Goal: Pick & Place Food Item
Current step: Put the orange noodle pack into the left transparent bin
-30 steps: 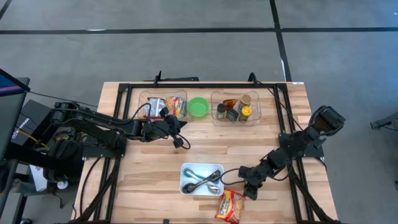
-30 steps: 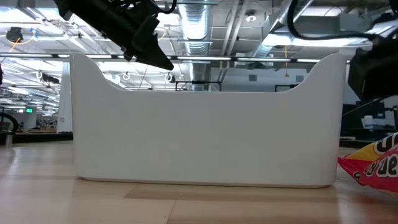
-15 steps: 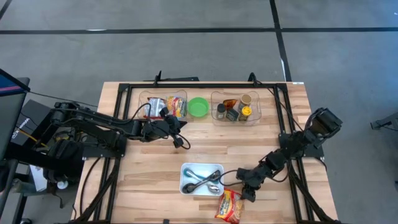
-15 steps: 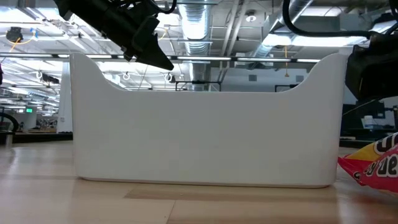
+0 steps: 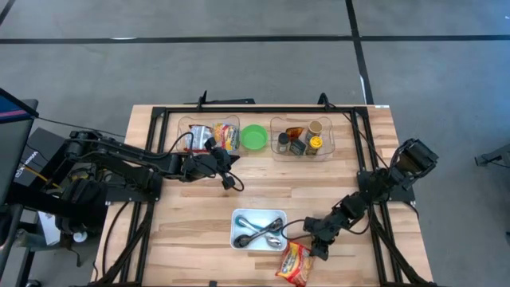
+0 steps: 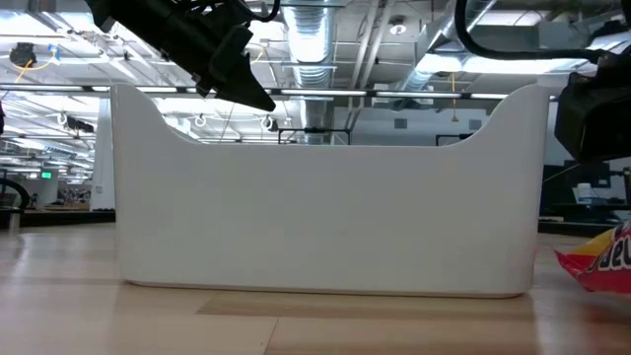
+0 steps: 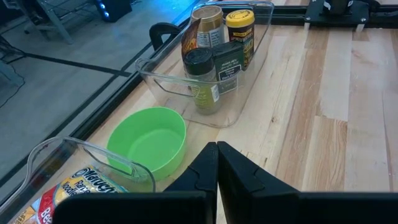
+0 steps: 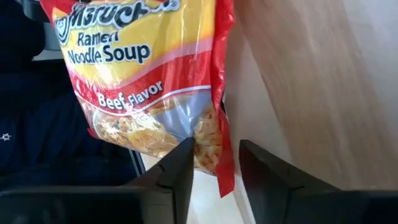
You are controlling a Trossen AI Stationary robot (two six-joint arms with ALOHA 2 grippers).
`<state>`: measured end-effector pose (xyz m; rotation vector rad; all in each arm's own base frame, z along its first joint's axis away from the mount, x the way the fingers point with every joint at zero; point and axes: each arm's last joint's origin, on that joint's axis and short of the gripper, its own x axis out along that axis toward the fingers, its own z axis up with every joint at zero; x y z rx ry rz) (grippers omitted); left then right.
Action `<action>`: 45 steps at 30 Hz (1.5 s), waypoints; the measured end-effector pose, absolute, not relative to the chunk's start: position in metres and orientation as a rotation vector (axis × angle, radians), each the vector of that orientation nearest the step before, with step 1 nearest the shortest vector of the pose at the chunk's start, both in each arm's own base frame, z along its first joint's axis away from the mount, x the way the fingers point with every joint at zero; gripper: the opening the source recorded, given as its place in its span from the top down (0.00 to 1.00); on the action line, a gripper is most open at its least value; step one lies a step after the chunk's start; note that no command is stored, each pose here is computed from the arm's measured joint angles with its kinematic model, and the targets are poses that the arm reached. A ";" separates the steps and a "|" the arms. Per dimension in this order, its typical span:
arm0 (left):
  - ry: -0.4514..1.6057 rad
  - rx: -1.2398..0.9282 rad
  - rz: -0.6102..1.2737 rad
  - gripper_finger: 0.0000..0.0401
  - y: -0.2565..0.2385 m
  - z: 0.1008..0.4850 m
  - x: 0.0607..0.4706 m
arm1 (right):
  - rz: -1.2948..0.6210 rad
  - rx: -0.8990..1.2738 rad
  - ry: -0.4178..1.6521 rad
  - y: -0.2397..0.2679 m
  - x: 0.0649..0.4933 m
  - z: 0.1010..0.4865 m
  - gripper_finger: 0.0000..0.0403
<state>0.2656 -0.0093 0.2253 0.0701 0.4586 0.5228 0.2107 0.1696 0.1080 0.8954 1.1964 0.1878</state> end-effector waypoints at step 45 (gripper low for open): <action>0.459 0.070 0.523 0.99 -0.009 0.225 0.266 | 0.351 0.691 1.077 0.177 0.223 0.121 1.00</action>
